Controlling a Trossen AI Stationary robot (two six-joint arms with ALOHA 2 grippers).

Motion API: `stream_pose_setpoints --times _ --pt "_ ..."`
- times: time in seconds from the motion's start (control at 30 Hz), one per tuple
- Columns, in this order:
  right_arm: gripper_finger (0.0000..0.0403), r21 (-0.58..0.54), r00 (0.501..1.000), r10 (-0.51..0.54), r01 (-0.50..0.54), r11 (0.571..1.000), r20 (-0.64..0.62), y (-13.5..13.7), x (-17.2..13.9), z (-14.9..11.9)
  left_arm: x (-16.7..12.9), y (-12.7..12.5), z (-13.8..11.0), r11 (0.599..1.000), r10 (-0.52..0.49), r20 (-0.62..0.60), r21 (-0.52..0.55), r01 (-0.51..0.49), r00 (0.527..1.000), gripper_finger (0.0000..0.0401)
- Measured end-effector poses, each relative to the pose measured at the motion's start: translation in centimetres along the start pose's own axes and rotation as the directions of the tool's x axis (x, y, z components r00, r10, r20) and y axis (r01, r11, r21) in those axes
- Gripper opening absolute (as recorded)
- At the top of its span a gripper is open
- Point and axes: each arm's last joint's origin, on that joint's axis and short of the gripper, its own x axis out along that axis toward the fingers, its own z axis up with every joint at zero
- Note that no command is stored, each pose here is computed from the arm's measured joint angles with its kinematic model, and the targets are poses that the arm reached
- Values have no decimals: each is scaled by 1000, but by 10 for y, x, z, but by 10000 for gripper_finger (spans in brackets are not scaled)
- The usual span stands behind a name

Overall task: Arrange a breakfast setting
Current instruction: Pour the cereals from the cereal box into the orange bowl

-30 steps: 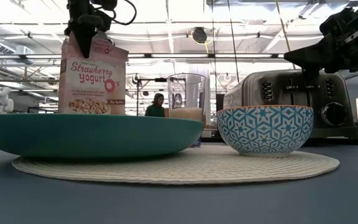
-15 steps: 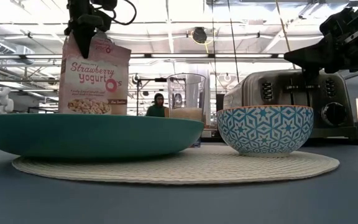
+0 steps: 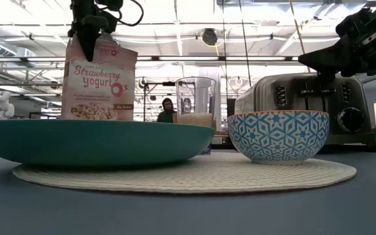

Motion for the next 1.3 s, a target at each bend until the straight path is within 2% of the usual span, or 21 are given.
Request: stream_pose_setpoints --times 1.03,1.3 --pt "4 0 1000 0 0 1000 0 0 0 0 0 0 -1 999 0 -5 38 1 1000 0" --pt "4 0 1000 0 0 1000 0 0 0 0 -33 5 0 1000 -8 88 19 7 996 0"
